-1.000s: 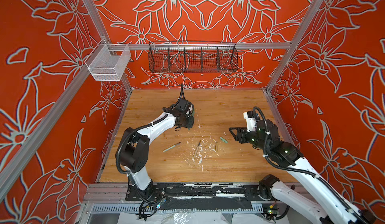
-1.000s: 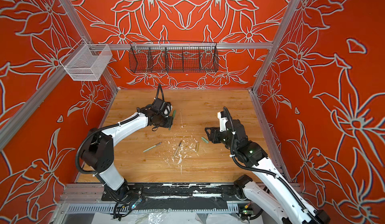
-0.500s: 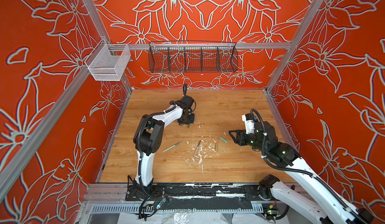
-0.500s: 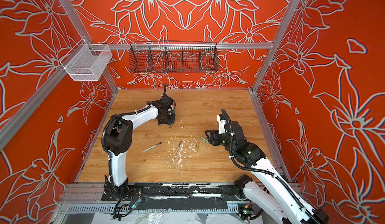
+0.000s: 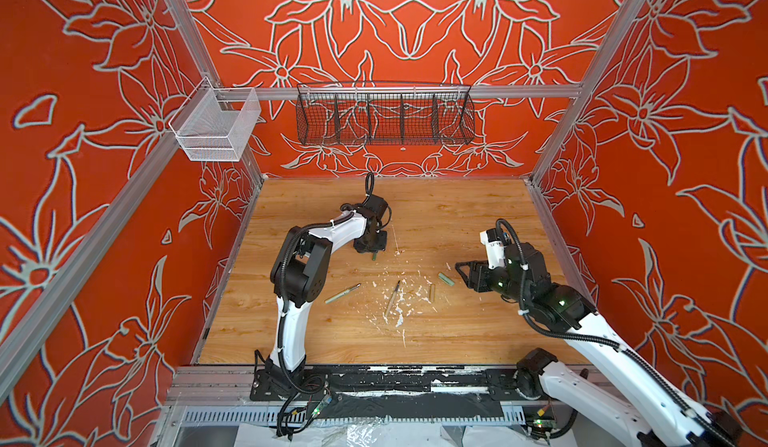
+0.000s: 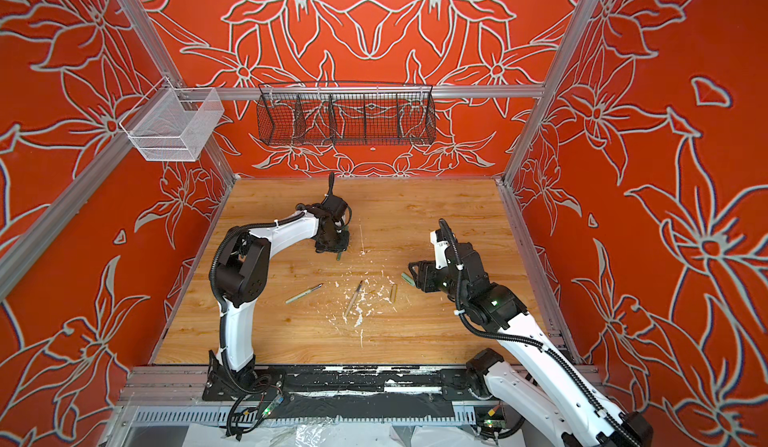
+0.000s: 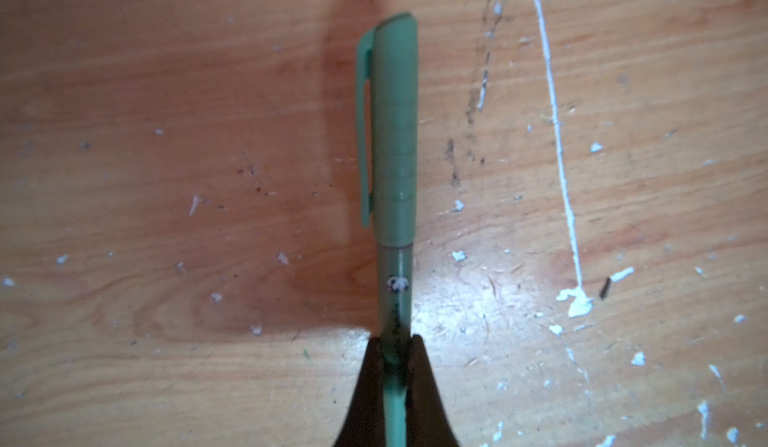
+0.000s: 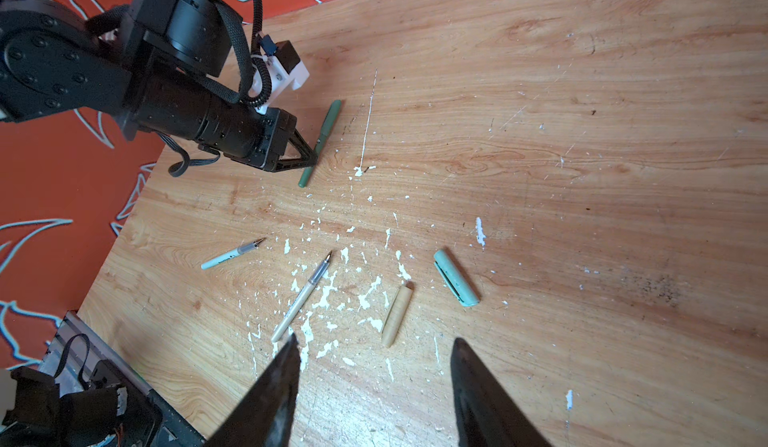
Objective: Insert the pens into the pen caps
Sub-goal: 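Lay the capped green pen on the table and open the left gripper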
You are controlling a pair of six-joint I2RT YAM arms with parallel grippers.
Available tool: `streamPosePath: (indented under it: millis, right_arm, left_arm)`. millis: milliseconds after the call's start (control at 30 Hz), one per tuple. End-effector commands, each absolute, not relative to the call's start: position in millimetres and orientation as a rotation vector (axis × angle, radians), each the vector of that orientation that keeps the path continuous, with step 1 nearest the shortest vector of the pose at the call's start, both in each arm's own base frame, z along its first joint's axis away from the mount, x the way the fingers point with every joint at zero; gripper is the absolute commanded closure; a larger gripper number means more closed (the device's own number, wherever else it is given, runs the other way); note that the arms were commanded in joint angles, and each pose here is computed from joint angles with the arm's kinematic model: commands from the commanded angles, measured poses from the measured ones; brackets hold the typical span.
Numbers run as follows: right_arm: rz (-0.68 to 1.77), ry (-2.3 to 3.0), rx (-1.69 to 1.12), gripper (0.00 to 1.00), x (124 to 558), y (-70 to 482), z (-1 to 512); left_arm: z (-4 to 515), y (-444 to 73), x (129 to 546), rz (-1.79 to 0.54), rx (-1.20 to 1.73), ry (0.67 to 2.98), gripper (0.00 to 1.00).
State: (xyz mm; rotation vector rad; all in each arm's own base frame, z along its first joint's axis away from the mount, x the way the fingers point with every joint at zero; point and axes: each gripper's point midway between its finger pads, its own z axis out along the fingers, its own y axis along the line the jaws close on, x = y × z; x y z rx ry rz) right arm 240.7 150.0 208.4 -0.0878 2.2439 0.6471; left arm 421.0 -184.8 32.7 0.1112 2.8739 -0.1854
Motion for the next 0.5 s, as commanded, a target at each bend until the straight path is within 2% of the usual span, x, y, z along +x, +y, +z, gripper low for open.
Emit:
streamPosePath:
  millis: [0,100,133,167,400,467]
  right_arm:
    - [0.637,2.254,-0.095,0.41,239,147,206]
    - [0.618,2.263,-0.087,0.41,237,144,207]
    - [0.608,2.267,-0.089,0.42,237,143,208]
    - [0.599,2.274,-0.092,0.42,236,142,207]
    - [0.575,2.328,-0.097,0.42,232,140,204]
    - [0.572,2.360,-0.108,0.42,230,141,201]
  left_arm:
    - [28,-180,419,-0.167,0.094,2.892,0.92]
    - [31,-181,421,-0.176,0.099,2.876,0.81]
    - [33,-183,421,-0.194,0.105,2.867,0.73]
    - [35,-184,422,-0.205,0.109,2.859,0.59]
    - [51,-189,425,-0.239,0.129,2.834,0.47]
    - [63,-190,425,-0.254,0.131,2.808,0.41]
